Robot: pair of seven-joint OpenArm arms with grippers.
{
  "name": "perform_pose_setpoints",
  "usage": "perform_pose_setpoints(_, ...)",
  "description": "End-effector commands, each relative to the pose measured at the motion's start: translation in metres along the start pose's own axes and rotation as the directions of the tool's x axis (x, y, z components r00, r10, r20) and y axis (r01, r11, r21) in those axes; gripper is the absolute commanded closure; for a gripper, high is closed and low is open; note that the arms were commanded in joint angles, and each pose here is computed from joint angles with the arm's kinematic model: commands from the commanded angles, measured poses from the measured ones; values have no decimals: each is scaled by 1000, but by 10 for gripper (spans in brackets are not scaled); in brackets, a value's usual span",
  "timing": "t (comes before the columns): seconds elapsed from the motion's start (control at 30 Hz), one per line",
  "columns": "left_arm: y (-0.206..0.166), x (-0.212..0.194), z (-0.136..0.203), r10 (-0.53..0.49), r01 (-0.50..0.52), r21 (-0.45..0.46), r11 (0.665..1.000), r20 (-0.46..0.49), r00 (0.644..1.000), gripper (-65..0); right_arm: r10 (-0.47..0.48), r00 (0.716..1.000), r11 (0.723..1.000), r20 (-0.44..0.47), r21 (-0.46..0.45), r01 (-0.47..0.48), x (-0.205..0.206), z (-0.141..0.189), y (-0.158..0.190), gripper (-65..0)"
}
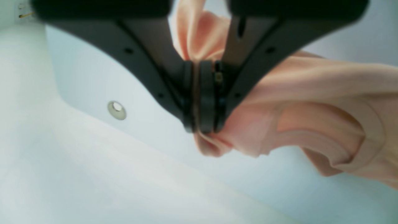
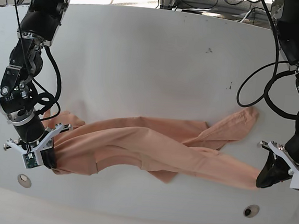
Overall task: Fold the T-shirt properly
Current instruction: 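Lower the shirt and release it with the left gripper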
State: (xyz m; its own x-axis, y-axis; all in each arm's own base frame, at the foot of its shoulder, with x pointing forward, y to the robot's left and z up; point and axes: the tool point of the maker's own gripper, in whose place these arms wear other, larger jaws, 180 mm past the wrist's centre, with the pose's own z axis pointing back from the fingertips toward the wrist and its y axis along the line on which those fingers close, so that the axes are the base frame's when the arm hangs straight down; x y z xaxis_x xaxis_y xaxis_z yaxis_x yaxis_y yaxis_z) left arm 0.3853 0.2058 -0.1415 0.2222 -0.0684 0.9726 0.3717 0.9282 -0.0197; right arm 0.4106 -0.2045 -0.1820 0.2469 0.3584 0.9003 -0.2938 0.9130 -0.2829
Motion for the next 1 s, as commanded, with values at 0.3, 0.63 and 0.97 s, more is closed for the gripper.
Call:
perform_pose_setpoints(0.3,-39,-91,32,179,-192,-82,978,-146,973,0,-29,1000,999,-3,20,29,-18,6,14,0)
perform_pose_setpoints(0.63,-70,-165,72,321,-363,-80,929,-319,892,0,-44,999,998,-9,32,45,-22,5,20,0)
perform_pose_setpoints(0.97,-78,-202,101,360,-407,-27,913,-416,835,0,-65,998,997,0,43,65,-21,2,27,0)
